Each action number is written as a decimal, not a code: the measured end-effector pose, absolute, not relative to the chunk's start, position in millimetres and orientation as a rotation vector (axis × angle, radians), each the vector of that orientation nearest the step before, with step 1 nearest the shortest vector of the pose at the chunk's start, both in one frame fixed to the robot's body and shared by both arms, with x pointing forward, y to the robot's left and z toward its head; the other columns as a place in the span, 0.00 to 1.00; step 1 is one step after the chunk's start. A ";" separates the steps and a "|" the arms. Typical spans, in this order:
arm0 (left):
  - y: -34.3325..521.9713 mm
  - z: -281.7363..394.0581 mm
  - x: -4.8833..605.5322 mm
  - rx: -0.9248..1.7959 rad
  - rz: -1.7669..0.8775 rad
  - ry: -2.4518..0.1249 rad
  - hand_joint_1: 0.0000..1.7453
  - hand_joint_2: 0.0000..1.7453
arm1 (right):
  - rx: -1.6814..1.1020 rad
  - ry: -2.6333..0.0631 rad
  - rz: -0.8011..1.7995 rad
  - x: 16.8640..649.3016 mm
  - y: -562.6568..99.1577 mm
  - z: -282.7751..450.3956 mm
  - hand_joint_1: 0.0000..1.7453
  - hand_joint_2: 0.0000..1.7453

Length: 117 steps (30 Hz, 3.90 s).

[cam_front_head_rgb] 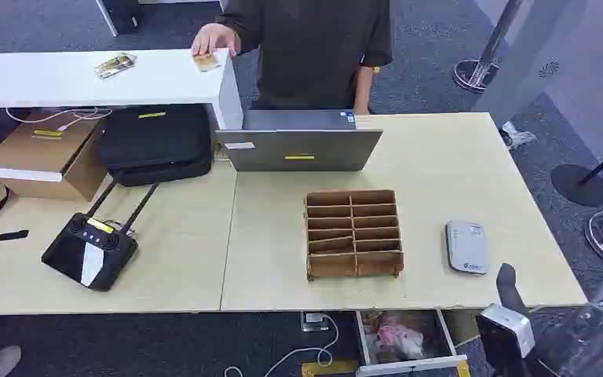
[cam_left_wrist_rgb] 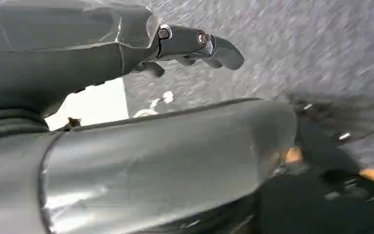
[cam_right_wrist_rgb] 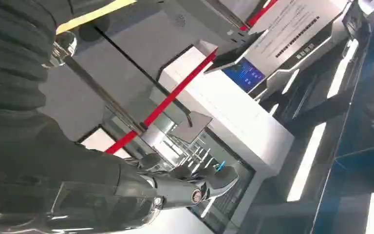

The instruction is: Pass the card to the sensor for recognition and then transmit it.

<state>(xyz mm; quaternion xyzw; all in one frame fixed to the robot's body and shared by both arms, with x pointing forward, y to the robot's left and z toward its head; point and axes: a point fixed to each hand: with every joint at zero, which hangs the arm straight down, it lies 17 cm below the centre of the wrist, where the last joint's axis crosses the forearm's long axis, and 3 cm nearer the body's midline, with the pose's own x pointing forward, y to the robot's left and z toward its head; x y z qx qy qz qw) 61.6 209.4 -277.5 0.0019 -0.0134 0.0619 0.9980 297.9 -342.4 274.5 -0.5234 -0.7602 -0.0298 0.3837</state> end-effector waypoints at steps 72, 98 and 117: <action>203.5 -274.1 81.1 -0.041 0.053 -0.097 0.00 0.00 | -1.277 -1.359 1.239 673.6 -201.0 313.8 1.00 1.00; 204.3 -274.3 81.2 -0.039 0.060 -0.104 0.00 0.00 | -1.307 -1.378 1.216 673.0 -201.4 317.1 1.00 1.00; 204.6 -274.5 79.9 -0.036 0.050 -0.100 0.00 0.00 | -0.729 -1.483 0.777 672.9 -211.8 295.8 1.00 1.00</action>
